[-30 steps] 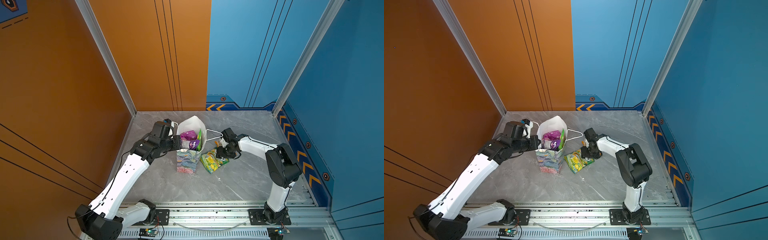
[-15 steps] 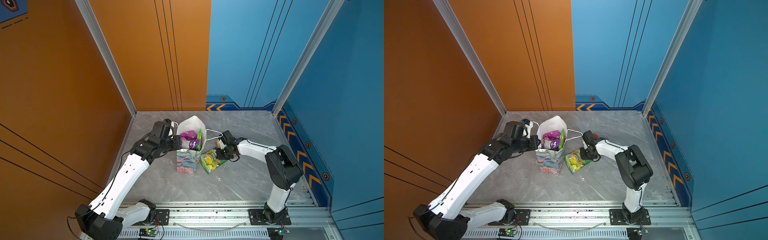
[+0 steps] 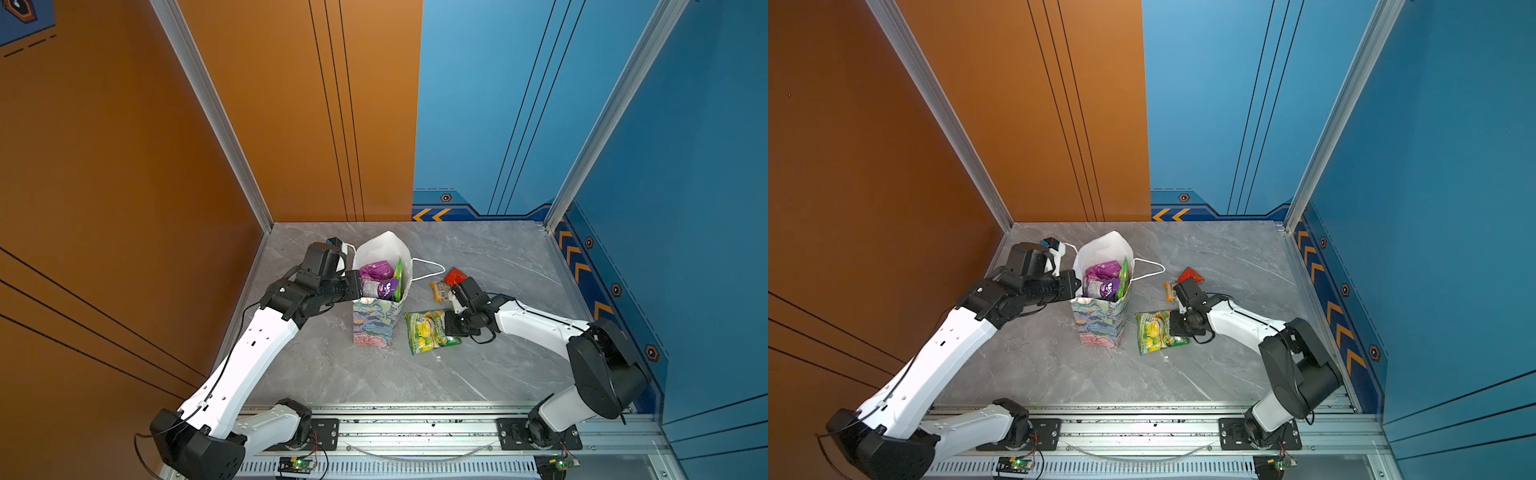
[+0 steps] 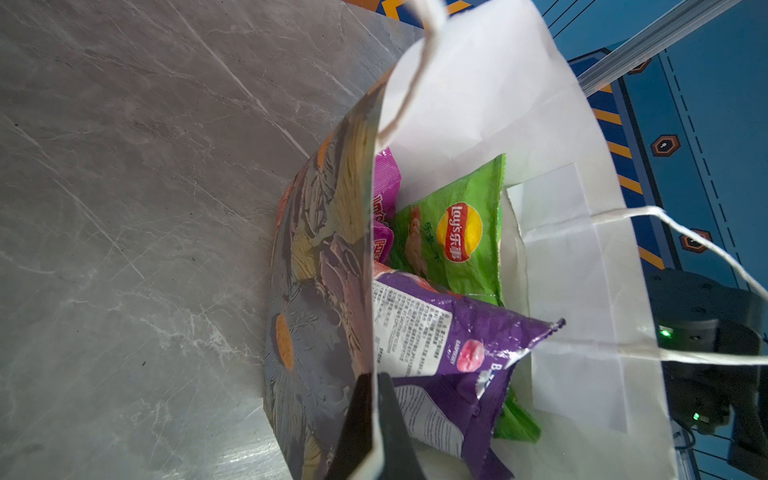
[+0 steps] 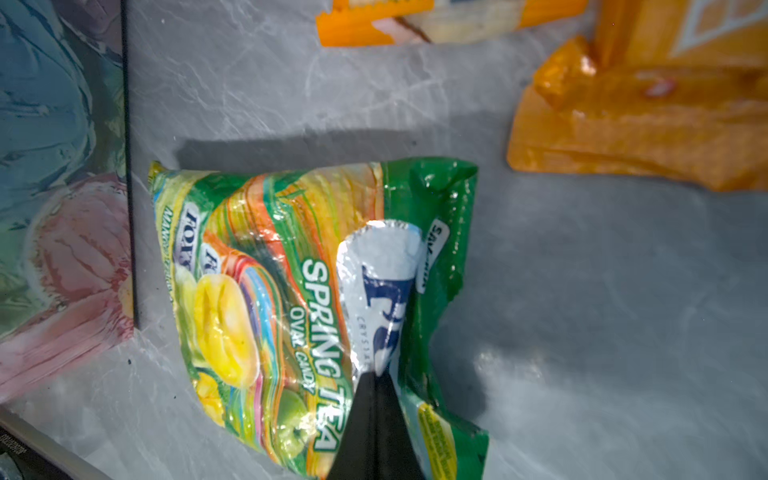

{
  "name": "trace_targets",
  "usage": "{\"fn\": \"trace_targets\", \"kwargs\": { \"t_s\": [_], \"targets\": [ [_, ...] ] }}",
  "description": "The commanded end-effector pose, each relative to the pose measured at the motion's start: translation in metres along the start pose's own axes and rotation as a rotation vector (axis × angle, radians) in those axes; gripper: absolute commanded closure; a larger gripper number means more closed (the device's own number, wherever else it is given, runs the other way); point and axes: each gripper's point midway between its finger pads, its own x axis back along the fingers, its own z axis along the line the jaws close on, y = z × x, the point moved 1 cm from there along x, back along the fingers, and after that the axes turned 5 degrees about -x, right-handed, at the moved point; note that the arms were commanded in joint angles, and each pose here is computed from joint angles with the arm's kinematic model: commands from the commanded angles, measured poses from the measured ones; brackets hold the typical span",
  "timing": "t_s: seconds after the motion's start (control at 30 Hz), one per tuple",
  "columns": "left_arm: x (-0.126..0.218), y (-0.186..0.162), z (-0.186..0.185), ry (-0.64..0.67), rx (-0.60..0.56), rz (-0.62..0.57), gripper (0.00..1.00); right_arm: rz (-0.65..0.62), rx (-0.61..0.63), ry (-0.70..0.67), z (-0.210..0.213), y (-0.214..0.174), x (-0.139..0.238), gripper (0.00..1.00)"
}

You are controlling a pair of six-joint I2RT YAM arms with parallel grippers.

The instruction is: Place the snacks into the paper bag

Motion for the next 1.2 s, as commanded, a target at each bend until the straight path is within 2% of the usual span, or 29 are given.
{"fn": "trace_targets", "kwargs": {
  "t_s": [0.0, 0.3, 0.6, 0.93, 1.17],
  "targets": [
    [0.018, 0.031, -0.013, -0.067, -0.008, -0.141, 0.98, -0.074, -0.047, 0.008, 0.001, 0.003, 0.018, 1.00],
    [0.018, 0.031, -0.013, -0.066, -0.008, -0.142, 0.98, -0.230, -0.127, 0.042, 0.006, 0.023, 0.076, 1.00],
    [0.019, 0.032, -0.013, -0.066, -0.009, -0.146, 0.98, -0.295, -0.191, 0.090, 0.006, 0.031, 0.101, 1.00],
    [0.019, 0.032, -0.014, -0.069, -0.009, -0.144, 0.98, -0.344, -0.201, 0.129, 0.014, 0.040, 0.126, 1.00],
    [0.018, 0.032, -0.014, -0.070, -0.008, -0.141, 0.98, -0.408, -0.184, 0.157, 0.029, 0.058, 0.160, 1.00]
  ]
}}
